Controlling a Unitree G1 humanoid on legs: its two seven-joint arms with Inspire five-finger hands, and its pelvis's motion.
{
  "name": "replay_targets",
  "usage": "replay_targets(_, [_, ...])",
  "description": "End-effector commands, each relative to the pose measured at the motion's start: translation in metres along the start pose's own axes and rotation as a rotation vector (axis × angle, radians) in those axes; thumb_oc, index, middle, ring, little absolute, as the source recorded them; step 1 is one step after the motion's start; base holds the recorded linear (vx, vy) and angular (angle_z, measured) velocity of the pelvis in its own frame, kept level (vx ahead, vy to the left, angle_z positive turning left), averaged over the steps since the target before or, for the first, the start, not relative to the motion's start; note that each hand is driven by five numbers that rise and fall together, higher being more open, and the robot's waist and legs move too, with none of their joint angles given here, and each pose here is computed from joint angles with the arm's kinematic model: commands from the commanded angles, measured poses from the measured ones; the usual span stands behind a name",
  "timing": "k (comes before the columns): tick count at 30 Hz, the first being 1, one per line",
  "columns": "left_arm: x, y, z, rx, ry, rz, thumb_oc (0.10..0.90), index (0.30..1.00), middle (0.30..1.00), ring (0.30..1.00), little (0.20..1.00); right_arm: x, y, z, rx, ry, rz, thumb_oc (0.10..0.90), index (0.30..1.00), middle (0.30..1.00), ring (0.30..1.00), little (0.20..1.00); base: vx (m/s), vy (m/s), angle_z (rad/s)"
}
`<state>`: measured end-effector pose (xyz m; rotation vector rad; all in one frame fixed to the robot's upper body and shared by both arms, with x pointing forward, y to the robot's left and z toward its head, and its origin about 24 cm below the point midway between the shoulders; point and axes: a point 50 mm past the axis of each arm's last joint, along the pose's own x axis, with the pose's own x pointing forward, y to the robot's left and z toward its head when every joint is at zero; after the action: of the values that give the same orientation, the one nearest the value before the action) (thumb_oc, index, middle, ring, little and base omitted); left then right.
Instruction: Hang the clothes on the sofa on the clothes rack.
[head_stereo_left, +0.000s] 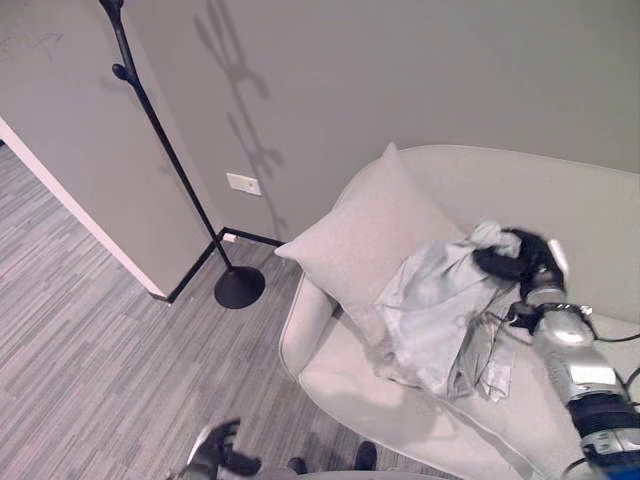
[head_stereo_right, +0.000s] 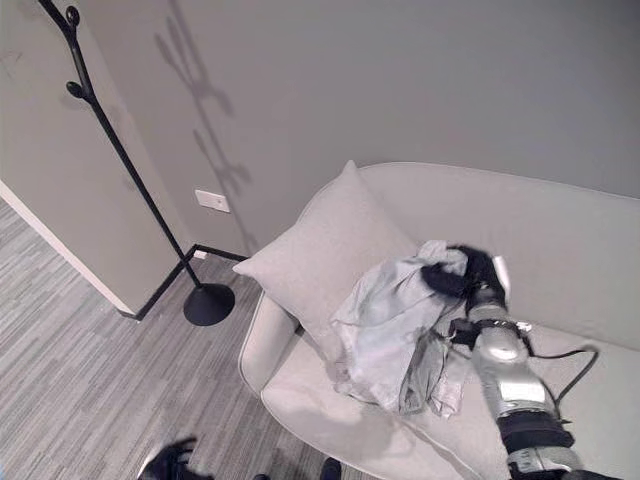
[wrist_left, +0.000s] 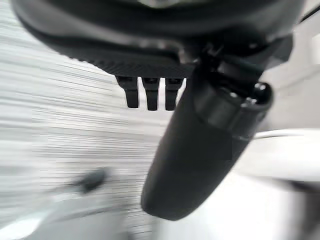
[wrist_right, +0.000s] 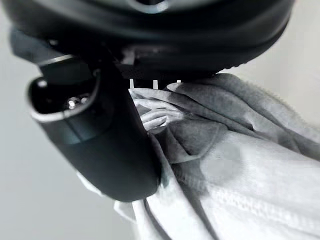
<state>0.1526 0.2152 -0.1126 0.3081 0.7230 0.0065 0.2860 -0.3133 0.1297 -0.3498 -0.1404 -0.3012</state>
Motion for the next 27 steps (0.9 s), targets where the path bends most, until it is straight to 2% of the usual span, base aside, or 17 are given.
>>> replay_targets(1, [0.008,0.034,0.066,0.039,-0.307,0.093,0.8,0.9,0.9,0.9,0.9,0.017,-0.012,0.099,-0.01,-0.485,-0.061,0.4,0.3,0.3,0.3,0.3,-0.05,-0.002,-0.08])
replay_targets(2, [0.0,0.047,0.095,0.076,-0.451,0.128,0.8,0.9,0.9,0.9,0.9,0.016,-0.01,0.116,-0.017,-0.555,-0.043,0.4,0.3,0.3,0.3,0.3,-0.04,0.0,-0.09])
replay_targets(3, [0.0,0.047,0.095,0.076,-0.451,0.129,0.8,0.9,0.9,0.9,0.9,0.016,-0.01,0.116,-0.016,-0.556,-0.043,0.4,0.3,0.3,0.3,0.3,-0.03,-0.001,-0.09])
replay_targets(7, [-0.022,0.065,0.147,0.051,-0.716,0.216,0.8,0.9,0.9,0.9,0.9,0.012,0.009,0.144,0.059,-0.677,0.029,0.4,0.3,0.3,0.3,0.3,-0.03,-0.004,-0.07])
replay_targets(9, [-0.028,0.067,0.16,0.026,-0.784,0.226,0.8,0.9,0.9,0.9,0.9,0.011,0.015,0.151,0.073,-0.705,0.058,0.4,0.3,0.3,0.3,0.3,-0.01,-0.004,-0.03])
replay_targets(12, [-0.048,0.054,0.199,-0.038,-0.986,0.162,0.8,0.9,0.9,0.9,0.9,0.006,0.039,0.182,0.098,-0.822,0.164,0.4,0.3,0.3,0.3,0.3,-0.01,-0.003,-0.01])
replay_targets(14, [-0.052,0.05,0.207,-0.066,-1.022,0.13,0.8,0.9,0.9,0.9,0.9,0.005,0.047,0.189,0.109,-0.845,0.193,0.4,0.3,0.3,0.3,0.3,-0.02,0.005,-0.04])
replay_targets(17, [-0.06,0.014,0.224,-0.245,-1.07,-0.14,0.8,0.9,0.9,0.9,0.9,0.005,0.071,0.208,0.157,-0.894,0.274,0.4,0.3,0.3,0.3,0.3,-0.02,0.01,-0.02])
replay_targets(21, [-0.063,-0.027,0.23,-0.368,-1.03,-0.414,0.8,0.9,0.9,0.9,0.9,0.003,0.092,0.225,0.245,-0.928,0.323,0.4,0.3,0.3,0.3,0.3,-0.01,0.003,-0.02])
replay_targets(22, [-0.066,-0.046,0.232,-0.385,-1.006,-0.528,0.8,0.9,0.9,0.9,0.9,0.002,0.099,0.232,0.3,-0.939,0.351,0.4,0.3,0.3,0.3,0.3,0.01,0.003,-0.07])
replay_targets(24, [-0.066,-0.053,0.233,-0.383,-0.998,-0.561,0.8,0.9,0.9,0.9,0.9,0.001,0.103,0.234,0.331,-0.937,0.367,0.4,0.3,0.3,0.3,0.3,0.0,0.001,-0.06])
replay_targets(27, [-0.064,-0.079,0.24,-0.405,-0.952,-0.657,0.8,0.9,0.9,0.9,0.9,-0.004,0.116,0.241,0.468,-0.935,0.436,0.4,0.3,0.3,0.3,0.3,-0.01,0.0,-0.04])
